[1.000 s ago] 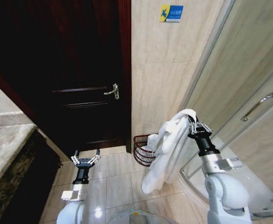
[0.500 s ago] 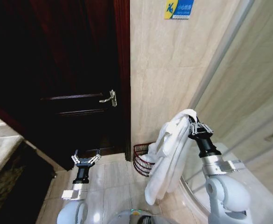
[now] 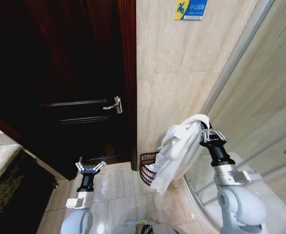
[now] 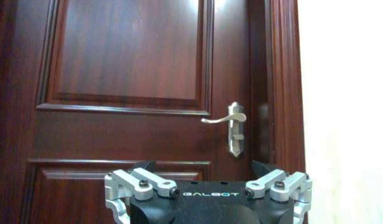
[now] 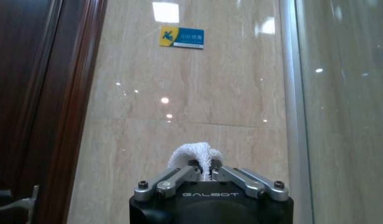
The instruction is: Discard the used towel into the hamper.
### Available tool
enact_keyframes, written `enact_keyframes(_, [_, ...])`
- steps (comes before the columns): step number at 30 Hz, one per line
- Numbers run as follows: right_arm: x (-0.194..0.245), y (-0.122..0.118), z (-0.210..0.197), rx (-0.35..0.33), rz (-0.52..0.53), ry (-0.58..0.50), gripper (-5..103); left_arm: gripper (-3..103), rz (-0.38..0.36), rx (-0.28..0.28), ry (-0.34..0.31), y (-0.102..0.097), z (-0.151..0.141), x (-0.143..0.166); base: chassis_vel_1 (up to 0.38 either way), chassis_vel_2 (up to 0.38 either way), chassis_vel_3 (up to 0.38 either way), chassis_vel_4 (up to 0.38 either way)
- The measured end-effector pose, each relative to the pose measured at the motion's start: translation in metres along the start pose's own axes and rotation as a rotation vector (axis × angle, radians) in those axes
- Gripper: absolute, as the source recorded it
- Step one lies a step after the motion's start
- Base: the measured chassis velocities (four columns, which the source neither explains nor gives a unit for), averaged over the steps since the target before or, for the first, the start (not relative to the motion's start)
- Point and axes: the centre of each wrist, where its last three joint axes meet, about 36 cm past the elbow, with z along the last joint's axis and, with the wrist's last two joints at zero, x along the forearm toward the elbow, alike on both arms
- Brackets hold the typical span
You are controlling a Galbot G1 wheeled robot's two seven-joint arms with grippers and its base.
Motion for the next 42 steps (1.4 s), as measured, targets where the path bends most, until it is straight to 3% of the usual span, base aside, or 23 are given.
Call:
enact_keyframes(8, [-0.016,-0.003,-0.009,-0.034,0.040,0.001,4,100,-0.026,-0.002,0.002,0.001,-0.005,0.002,0.000,0.000,0.000,0.000])
enact_keyframes(15, [-0.033,-0.006,-0.029,-0.049,-0.004,-0.049,4,100,-0.030,-0.008,0.008,-0.001,-0.004,0.003,0.000,0.000,0.000,0.000])
enact_keyframes(24, [-0.056,-0.018,-0.065,-0.024,-0.101,-0.128,4,100,-0.040,-0.010,0.036,-0.002,0.005,0.011,0.000,0.000,0.000,0.000])
enact_keyframes(42, [-0.054,-0.023,-0.084,-0.022,-0.107,-0.134,4,100,-0.016,-0.023,0.032,-0.008,0.004,0.010,0.000,0.000,0.000,0.000])
